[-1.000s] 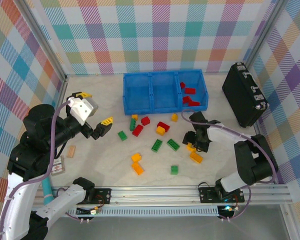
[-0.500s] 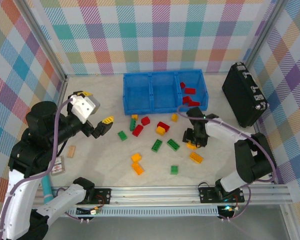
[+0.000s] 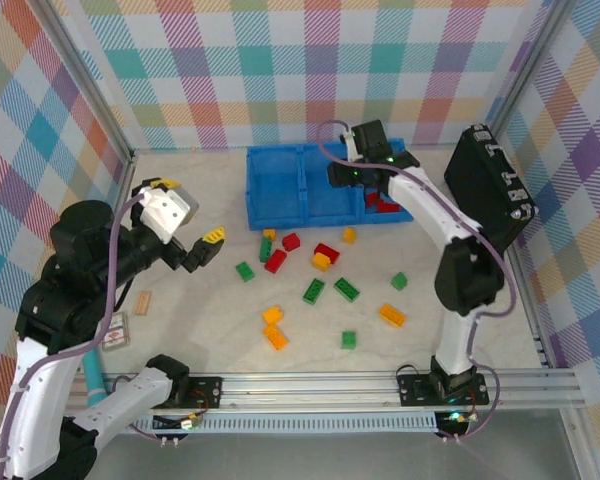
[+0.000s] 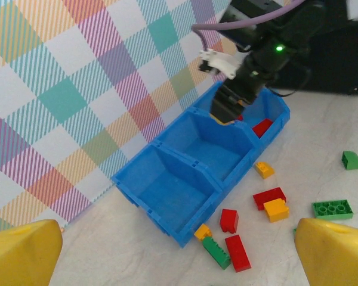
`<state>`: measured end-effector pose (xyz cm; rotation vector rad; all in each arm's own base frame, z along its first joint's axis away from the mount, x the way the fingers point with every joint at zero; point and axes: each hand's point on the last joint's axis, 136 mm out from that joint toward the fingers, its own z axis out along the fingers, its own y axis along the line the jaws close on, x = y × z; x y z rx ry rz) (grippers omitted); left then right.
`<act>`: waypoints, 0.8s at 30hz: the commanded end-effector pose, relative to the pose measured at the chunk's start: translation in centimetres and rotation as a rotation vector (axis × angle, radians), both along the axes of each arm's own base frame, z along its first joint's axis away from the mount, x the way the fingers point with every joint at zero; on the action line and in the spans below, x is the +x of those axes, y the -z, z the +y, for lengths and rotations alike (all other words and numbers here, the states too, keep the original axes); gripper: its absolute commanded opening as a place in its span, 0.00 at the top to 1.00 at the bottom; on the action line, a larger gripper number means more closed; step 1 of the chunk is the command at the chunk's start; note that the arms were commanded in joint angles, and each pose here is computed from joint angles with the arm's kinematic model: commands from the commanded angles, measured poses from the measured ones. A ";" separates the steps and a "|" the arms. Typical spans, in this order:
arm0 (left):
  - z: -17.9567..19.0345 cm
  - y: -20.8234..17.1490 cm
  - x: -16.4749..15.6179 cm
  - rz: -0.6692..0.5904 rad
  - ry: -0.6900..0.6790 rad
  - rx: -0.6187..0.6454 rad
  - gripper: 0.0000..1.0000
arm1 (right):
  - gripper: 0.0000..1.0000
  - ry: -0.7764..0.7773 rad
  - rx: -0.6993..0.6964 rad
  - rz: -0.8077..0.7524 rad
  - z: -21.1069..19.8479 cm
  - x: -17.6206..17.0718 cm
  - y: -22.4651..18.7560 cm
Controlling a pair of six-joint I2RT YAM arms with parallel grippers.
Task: Sort the legos into containers by color
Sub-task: Place the lego in the container.
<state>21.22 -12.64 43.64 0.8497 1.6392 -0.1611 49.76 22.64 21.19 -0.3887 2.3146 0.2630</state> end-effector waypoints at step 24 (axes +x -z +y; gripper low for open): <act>-0.2 -1.3 0.7 0.019 -0.022 -0.046 0.00 | 0.29 -0.225 -0.166 -0.183 3.8 10.0 6.2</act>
